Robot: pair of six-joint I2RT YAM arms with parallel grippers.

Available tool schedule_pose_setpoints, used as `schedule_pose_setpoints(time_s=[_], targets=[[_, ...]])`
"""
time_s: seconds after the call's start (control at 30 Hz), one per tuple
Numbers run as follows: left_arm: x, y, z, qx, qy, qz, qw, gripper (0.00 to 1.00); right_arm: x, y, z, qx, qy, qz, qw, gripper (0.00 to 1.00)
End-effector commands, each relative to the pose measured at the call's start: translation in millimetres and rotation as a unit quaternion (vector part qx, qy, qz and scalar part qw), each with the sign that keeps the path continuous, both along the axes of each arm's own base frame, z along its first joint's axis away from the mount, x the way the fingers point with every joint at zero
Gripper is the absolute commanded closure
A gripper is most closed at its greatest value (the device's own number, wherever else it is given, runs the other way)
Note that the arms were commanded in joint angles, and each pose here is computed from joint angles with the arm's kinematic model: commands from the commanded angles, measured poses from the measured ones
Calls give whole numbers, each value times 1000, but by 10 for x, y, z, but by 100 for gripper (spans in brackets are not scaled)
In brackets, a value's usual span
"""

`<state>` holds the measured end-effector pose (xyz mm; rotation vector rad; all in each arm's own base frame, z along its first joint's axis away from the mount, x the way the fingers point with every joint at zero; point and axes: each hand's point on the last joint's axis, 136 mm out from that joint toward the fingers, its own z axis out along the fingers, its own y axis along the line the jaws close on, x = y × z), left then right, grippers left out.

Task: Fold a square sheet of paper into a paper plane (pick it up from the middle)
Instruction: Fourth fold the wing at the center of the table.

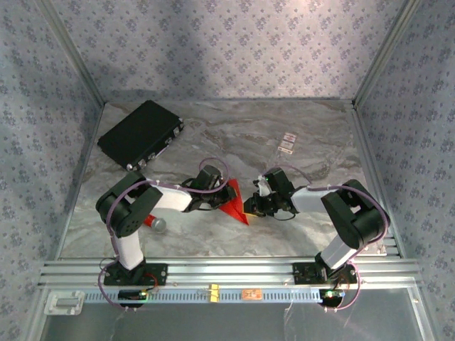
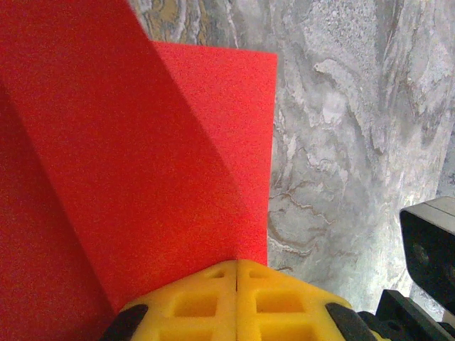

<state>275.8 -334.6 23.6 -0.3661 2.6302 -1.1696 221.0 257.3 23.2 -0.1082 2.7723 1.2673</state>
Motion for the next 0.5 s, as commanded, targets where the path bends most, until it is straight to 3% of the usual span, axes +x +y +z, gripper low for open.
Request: schedule_pose_setpoints(time_s=[0.0,0.47], targets=[[-71,79,-198,22,19,-2,1000,93,-67,-20,28,3,13,4,1000,85],[-78,78,-208,22,20,-3,1000,93,-72,56,137,13,-7,26,1000,84]])
